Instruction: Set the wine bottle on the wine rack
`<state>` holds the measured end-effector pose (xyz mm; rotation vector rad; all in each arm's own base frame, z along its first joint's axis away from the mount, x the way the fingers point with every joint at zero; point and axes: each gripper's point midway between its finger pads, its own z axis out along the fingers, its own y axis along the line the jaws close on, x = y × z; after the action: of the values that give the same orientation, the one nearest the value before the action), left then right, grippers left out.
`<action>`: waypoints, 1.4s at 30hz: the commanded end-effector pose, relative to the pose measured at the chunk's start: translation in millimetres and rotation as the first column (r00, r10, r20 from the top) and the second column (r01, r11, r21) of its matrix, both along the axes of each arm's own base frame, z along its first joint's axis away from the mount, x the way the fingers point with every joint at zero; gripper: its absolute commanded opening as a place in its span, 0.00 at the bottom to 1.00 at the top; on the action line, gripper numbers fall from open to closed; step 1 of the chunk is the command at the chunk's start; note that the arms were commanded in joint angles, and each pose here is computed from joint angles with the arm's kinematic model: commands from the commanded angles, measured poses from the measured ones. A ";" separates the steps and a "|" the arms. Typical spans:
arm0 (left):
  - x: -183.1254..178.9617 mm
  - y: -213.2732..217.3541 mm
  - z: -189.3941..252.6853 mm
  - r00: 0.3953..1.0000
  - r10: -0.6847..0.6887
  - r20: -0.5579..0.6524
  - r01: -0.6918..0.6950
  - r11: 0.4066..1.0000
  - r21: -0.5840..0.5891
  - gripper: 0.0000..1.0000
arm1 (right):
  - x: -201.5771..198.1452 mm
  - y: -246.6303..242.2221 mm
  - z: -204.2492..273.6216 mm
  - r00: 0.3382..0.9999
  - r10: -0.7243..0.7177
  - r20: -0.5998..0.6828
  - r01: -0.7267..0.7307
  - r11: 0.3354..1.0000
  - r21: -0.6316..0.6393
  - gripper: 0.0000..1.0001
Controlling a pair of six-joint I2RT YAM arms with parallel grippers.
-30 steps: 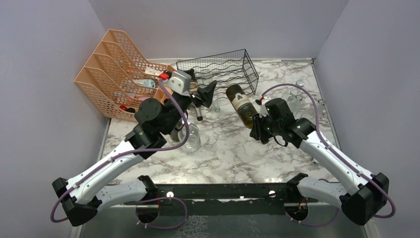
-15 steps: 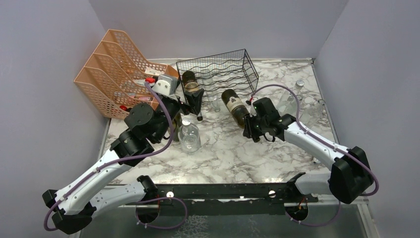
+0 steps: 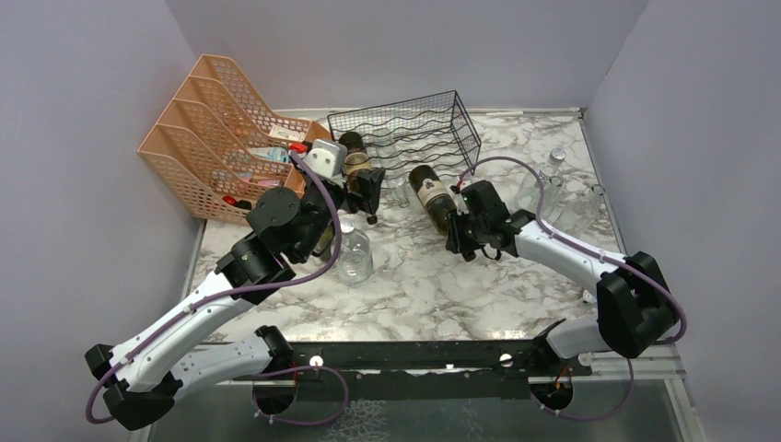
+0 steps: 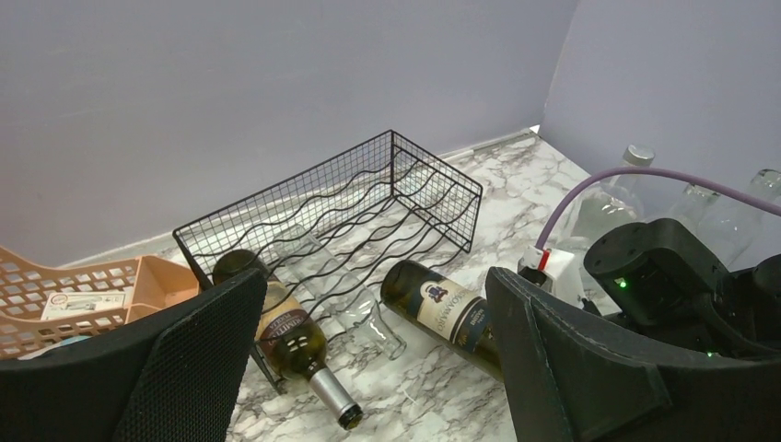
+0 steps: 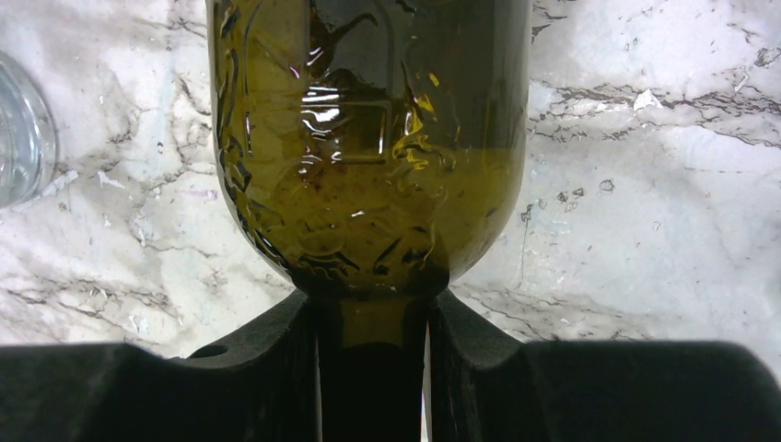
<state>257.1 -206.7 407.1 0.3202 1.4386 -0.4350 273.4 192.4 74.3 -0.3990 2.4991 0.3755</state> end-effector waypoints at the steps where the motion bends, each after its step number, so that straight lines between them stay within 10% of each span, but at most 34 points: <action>1: 0.5 2.1 4.8 1.000 0.007 0.019 -0.007 1.000 0.006 0.95 | 45.0 17.4 39.4 0.979 -0.044 0.197 0.027 0.996 0.087 0.01; 42: -26.2 9.4 20.1 0.996 -0.083 -0.010 0.083 0.996 -0.010 0.98 | 195.7 65.1 41.7 0.900 -0.197 0.389 0.186 0.980 0.066 0.11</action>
<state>240.1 -200.6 416.7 0.3796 1.4755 -0.4636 415.8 242.9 51.0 -0.2530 2.3548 0.2119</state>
